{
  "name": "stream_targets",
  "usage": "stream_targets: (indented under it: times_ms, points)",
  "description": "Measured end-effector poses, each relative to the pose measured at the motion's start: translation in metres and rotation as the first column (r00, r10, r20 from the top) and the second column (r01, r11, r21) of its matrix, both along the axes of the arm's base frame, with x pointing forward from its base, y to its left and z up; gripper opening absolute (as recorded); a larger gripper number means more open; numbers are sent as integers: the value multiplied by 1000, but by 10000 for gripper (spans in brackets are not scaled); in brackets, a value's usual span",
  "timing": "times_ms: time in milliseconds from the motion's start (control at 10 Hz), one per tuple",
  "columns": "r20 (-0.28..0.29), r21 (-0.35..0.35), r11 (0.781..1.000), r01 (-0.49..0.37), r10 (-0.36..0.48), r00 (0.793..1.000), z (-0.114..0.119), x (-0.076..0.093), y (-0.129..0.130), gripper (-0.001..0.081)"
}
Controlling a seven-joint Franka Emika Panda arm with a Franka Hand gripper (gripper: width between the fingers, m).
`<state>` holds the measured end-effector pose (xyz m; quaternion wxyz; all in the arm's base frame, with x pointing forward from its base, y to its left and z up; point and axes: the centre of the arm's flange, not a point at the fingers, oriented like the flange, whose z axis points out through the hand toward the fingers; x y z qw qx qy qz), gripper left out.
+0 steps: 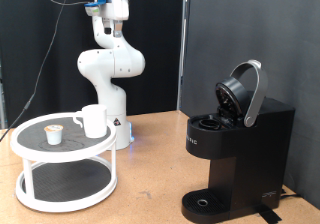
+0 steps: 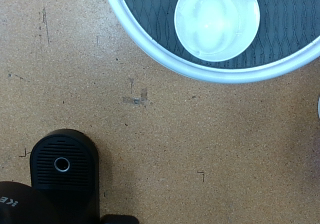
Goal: Make a cup of coffee with the keurig machine
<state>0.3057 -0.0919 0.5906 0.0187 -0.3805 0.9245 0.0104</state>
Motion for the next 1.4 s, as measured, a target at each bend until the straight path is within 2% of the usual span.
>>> stream_targets:
  times_ms: [200, 700, 1100, 1400]
  points:
    - [5, -5, 1000, 6, -6, 1000, -3, 0, -14, 734]
    - [-8, 0, 999, 40, -40, 999, -9, 3, -86, 734]
    - [-21, -16, 999, 50, -50, 999, -10, 26, -126, 734]
    - [-19, -32, 999, 20, -20, 1000, -13, 43, -136, 734]
